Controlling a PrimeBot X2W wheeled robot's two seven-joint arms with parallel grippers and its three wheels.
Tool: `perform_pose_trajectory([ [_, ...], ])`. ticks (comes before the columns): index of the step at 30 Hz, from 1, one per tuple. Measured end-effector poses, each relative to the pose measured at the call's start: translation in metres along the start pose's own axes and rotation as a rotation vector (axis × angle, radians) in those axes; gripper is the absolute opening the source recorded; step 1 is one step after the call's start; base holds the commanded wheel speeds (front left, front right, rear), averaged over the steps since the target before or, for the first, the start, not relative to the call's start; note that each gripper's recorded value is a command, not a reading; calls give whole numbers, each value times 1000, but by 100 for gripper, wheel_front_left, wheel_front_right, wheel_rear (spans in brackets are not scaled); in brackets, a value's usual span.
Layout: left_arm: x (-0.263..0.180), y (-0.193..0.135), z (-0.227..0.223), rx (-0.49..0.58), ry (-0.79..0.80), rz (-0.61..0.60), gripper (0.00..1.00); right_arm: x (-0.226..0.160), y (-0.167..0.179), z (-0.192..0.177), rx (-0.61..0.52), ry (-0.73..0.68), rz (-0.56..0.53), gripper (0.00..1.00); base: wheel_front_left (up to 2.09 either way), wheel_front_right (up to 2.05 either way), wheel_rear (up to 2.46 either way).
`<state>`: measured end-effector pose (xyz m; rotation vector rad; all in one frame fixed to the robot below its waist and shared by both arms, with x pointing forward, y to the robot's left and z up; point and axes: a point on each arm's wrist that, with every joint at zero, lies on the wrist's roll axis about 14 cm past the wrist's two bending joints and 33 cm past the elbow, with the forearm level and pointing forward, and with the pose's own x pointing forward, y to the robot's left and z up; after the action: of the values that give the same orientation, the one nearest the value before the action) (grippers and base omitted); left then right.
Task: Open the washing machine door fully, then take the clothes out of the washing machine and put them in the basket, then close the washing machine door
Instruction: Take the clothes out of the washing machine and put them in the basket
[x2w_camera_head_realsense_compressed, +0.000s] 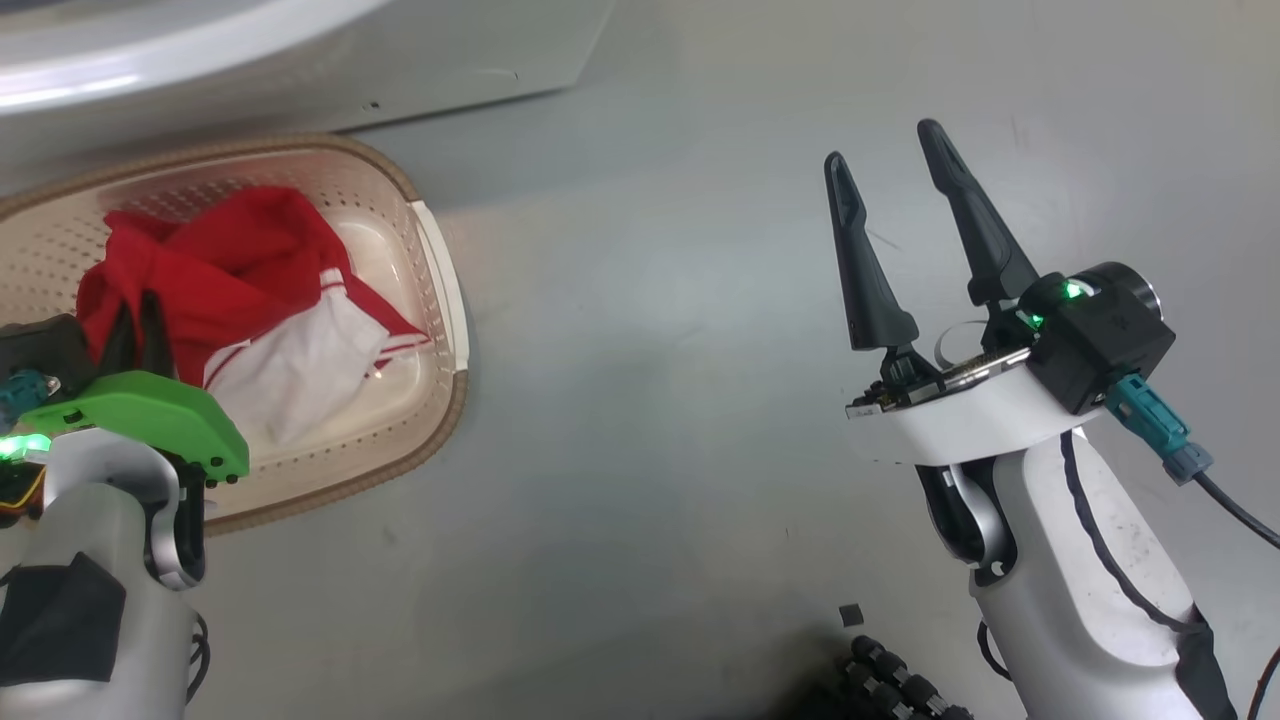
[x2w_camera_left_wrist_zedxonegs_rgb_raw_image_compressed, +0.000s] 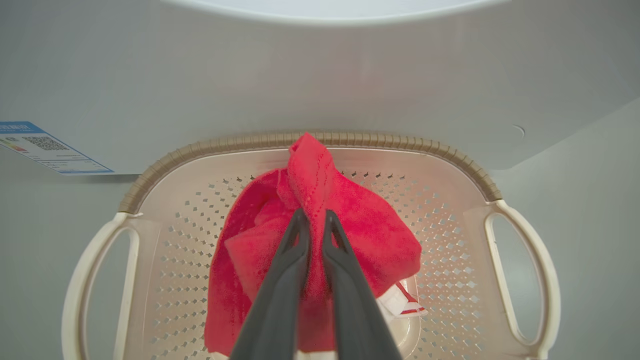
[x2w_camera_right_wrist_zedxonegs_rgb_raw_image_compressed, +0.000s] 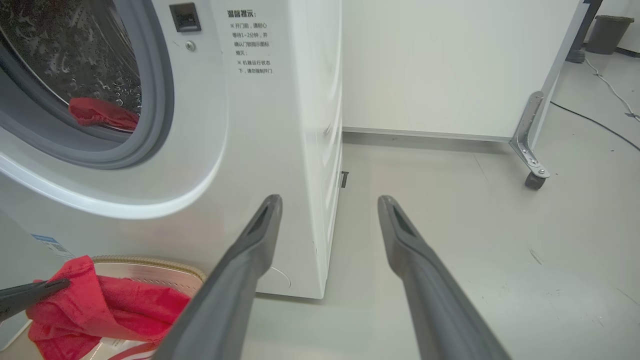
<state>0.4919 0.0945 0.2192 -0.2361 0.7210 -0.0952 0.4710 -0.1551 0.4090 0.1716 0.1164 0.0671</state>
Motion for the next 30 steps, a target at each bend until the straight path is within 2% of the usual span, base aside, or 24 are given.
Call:
perform_pose_trajectory([
  [8, 13, 9, -61, -22, 150, 24, 0, 10, -7, -24, -5, 50, -12, 100, 0, 0, 0],
  [17, 24, 7, -64, -45, 153, 13, 0, 15, -7, -30, -7, 57, -6, 100, 0, 0, 0],
  [18, 23, 6, -65, -46, 151, 11, 9, 15, -7, -29, -7, 56, -7, 100, 0, 0, 0],
  [19, 22, 4, -66, -47, 153, 6, 43, 15, -7, -29, -8, 56, -8, 100, 0, 0, 0],
  [20, 22, 2, -66, -50, 154, 2, 93, 15, -7, -29, -11, 57, -7, 100, 0, 0, 0],
  [21, 21, -1, -65, -52, 153, -6, 100, 15, -7, -29, -11, 57, -7, 100, 0, 0, 0],
  [30, 8, -12, -48, -49, 95, -34, 100, 12, -2, -18, -14, 43, 4, 100, 0, 0, 0],
])
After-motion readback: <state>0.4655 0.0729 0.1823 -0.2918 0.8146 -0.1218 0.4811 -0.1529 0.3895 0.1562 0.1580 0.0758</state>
